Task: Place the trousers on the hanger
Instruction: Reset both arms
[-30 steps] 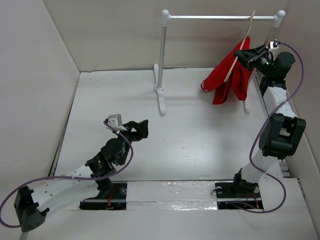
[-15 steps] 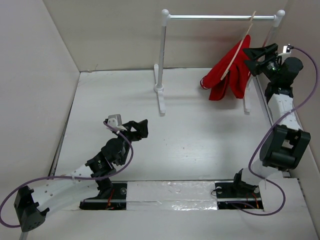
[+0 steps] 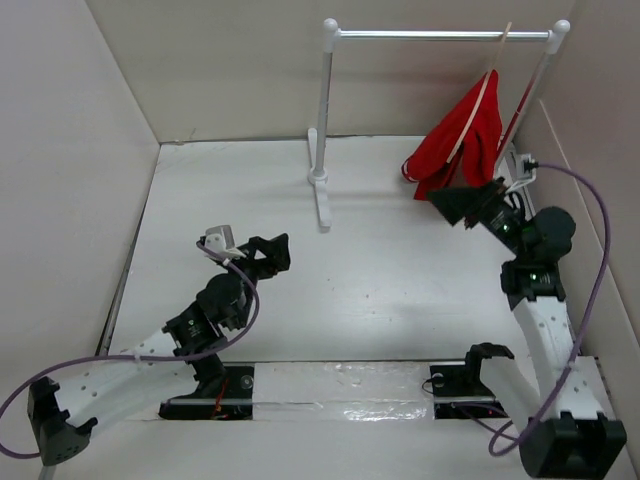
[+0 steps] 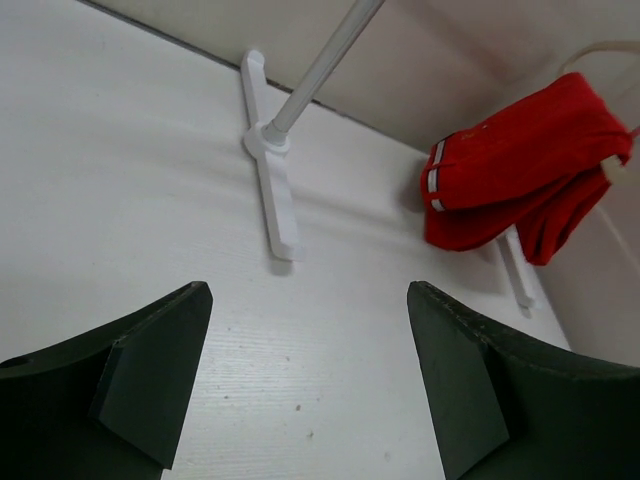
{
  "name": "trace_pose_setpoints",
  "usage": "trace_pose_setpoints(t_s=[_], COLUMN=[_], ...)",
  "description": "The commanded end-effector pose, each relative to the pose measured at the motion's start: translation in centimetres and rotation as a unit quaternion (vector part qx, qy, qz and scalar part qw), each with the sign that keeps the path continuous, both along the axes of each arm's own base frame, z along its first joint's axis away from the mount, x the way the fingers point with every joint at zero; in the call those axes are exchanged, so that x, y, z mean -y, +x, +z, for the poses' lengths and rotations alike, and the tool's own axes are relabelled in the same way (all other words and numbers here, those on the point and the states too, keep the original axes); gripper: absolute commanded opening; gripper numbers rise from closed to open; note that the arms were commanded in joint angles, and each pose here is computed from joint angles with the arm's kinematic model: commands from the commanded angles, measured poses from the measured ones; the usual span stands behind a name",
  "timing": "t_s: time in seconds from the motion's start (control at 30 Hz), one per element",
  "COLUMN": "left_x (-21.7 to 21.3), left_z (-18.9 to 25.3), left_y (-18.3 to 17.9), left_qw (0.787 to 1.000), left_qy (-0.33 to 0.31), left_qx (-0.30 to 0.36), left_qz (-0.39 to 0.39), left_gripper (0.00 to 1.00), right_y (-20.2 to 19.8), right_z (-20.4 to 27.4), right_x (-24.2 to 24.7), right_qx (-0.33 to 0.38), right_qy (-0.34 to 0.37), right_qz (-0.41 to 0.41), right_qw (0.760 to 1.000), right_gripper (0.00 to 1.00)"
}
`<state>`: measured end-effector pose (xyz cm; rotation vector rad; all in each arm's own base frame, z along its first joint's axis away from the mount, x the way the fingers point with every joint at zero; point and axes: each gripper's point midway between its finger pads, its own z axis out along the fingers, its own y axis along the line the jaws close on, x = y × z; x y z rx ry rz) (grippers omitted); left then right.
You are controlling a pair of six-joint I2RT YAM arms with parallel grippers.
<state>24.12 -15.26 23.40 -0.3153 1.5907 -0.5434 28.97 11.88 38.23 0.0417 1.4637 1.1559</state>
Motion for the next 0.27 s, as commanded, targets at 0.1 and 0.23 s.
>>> trace_pose_setpoints(t_s=[0.1, 0.23], left_x=[-2.5, -2.8], left_z=[7.3, 7.0], left_y=[-1.8, -2.0], left_qw=[0.993, 0.99], left_qy=[-0.106, -0.125], left_qx=[0.055, 0.058], left_qz=[-0.002, 0.0], left_gripper=[0.77, 0.79], right_y=[-5.4, -6.1], right_z=[-6.5, -7.0], right_x=[-1.2, -0.7], right_qx=[-0.002, -0.006], right_qy=[-0.083, -0.088], right_qz=[-0.016, -0.031], right_qw=[0.996, 0.996], right_gripper=[1.0, 1.0])
